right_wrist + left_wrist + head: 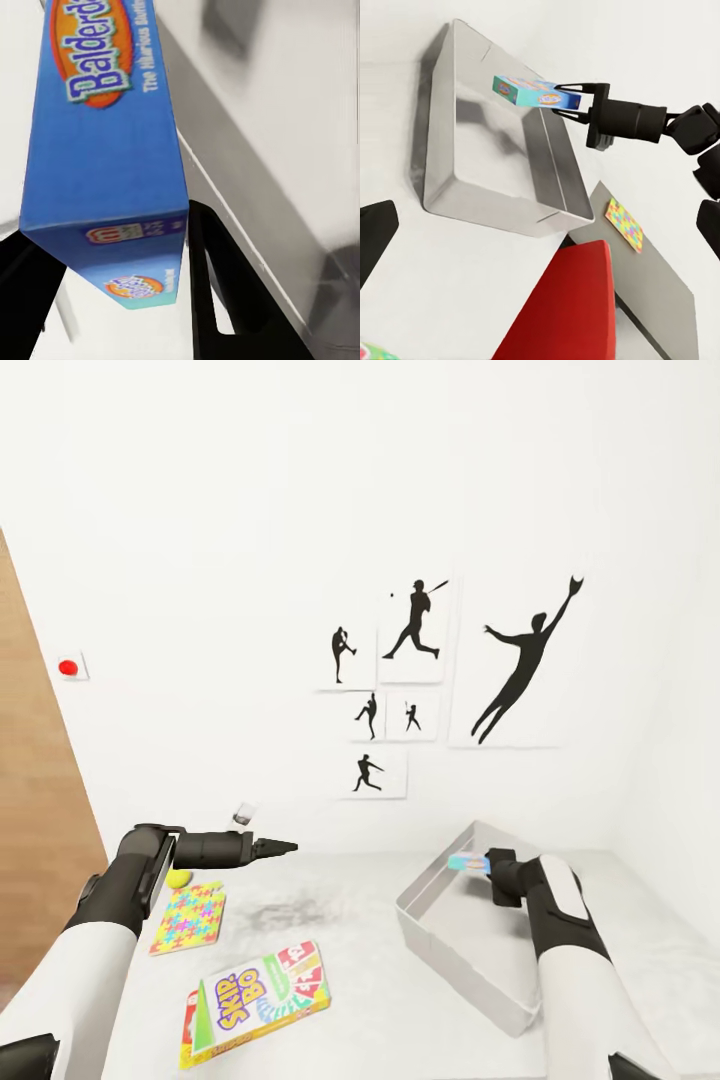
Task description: Put all the toys in the child's room - the three board games (two on the bed and one on the table), the two jigsaw puzzles on the table, and the tennis ball on the table - inside the toy box on the table in the child's room.
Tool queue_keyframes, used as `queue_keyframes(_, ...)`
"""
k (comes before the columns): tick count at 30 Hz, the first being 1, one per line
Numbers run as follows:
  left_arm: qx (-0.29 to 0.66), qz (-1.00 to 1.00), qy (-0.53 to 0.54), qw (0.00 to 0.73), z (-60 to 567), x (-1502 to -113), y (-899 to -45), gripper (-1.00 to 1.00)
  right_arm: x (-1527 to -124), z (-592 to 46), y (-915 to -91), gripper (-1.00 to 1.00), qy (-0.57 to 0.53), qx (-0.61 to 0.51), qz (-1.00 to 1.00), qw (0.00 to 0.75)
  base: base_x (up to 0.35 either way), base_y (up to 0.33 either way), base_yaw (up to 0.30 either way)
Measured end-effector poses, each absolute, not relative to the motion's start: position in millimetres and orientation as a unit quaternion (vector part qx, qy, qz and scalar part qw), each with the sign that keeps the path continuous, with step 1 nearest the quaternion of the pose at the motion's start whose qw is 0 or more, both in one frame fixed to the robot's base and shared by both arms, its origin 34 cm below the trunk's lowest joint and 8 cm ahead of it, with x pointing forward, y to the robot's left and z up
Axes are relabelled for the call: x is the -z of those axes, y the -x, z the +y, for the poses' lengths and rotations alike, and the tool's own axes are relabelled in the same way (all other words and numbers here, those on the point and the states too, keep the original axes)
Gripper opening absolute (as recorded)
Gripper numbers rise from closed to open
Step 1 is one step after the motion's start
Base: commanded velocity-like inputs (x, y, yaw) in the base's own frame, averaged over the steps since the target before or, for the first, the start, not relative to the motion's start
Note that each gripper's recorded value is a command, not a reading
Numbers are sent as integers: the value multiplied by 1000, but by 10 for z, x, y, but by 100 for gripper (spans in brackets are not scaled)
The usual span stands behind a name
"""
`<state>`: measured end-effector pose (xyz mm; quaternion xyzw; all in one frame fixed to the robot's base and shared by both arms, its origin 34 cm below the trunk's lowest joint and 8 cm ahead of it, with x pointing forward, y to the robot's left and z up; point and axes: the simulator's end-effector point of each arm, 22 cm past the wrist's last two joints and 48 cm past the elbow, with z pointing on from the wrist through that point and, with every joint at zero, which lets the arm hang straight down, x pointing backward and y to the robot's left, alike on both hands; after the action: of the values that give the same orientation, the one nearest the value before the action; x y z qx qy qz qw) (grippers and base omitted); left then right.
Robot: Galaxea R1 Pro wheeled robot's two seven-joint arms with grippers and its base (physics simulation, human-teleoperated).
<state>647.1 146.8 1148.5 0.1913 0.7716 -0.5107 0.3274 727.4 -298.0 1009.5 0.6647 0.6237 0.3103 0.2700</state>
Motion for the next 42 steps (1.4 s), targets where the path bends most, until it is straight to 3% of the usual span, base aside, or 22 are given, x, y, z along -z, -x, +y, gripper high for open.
queue_keyframes(25, 513, 775, -186, 319, 1466, -11370, -6505, 100, -9949, -3155, -7251, -100, -680, -306, 610, 268, 0, 0, -67)
queue_keyframes(42, 514, 778, -181, 311, 1467, -11262, -6534, 100, -9855, -3158, -7274, -100, -682, -300, 612, 264, 0, 0, 88)
